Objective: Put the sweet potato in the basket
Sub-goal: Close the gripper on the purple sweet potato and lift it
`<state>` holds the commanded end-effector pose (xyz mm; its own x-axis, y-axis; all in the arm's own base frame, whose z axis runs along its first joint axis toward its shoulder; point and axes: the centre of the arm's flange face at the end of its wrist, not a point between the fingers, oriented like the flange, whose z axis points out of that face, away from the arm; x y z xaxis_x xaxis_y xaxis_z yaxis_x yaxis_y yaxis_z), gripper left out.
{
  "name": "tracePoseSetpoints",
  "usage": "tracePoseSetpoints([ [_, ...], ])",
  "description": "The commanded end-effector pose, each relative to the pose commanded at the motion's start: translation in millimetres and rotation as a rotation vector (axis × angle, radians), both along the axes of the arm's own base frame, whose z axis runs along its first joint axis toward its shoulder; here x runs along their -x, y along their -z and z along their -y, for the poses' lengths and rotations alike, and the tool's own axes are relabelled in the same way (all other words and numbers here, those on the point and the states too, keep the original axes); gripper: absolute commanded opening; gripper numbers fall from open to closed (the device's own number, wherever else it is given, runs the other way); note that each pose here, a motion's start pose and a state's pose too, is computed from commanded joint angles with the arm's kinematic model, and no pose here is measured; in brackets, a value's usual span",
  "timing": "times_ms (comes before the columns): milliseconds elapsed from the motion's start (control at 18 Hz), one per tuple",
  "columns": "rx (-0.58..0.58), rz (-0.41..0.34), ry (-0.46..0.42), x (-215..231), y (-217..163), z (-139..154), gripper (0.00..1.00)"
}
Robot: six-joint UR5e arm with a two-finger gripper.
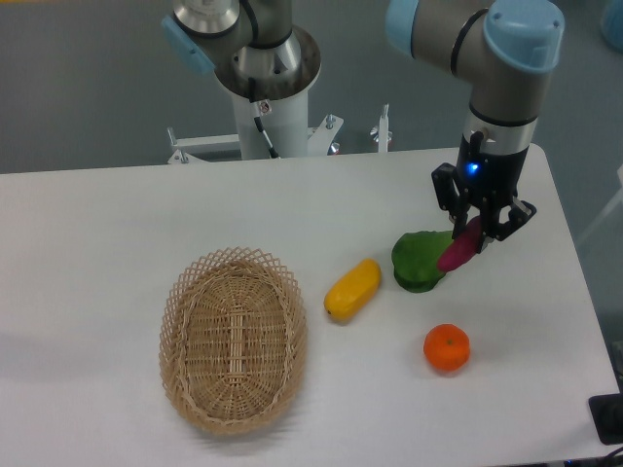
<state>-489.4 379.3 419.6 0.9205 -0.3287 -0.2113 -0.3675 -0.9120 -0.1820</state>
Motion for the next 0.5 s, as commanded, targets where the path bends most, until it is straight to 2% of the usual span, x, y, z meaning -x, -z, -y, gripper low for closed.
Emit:
tracePoseSetpoints([
  [500, -0.035, 0.021, -0.031, -17, -6, -12, 0.25],
])
